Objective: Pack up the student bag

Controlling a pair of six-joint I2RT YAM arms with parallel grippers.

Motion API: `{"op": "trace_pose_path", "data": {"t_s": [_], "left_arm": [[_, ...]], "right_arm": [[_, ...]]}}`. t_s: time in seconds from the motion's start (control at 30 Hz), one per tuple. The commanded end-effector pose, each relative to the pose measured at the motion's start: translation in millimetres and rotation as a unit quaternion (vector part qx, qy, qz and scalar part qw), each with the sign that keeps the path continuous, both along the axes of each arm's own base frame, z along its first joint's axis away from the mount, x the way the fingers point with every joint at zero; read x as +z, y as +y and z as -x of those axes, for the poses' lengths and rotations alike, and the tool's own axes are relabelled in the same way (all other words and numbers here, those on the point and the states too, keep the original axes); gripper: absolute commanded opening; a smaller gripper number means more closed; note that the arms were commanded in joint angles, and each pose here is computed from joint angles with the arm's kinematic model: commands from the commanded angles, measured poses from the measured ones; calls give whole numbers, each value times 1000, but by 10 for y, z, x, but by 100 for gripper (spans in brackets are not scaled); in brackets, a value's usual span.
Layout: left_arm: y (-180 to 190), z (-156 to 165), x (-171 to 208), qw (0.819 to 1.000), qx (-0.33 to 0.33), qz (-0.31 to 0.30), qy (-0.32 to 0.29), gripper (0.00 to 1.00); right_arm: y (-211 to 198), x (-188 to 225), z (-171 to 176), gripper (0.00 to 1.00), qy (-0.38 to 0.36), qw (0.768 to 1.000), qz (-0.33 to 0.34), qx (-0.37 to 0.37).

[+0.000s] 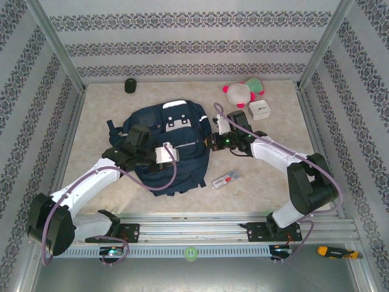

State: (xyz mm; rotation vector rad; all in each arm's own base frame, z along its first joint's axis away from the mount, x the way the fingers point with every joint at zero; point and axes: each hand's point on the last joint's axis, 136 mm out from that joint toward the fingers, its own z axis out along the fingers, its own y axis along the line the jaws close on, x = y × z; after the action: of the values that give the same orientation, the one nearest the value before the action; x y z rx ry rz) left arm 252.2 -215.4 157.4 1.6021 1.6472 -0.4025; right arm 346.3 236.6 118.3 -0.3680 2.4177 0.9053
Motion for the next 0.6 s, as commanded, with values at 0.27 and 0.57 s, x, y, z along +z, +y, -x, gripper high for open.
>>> {"op": "trace_pose_path", "data": {"t_s": [0.27,0.57], "left_arm": [[125,598,-11,997,-74,-6,27,6],[318,711,-103,996,-73,-53,-9,2]], "right_arm": [[-435,-37,-893,0,-91,987,21,-130],[-779,-230,-1170,0,-93,958,44,-268]]}}
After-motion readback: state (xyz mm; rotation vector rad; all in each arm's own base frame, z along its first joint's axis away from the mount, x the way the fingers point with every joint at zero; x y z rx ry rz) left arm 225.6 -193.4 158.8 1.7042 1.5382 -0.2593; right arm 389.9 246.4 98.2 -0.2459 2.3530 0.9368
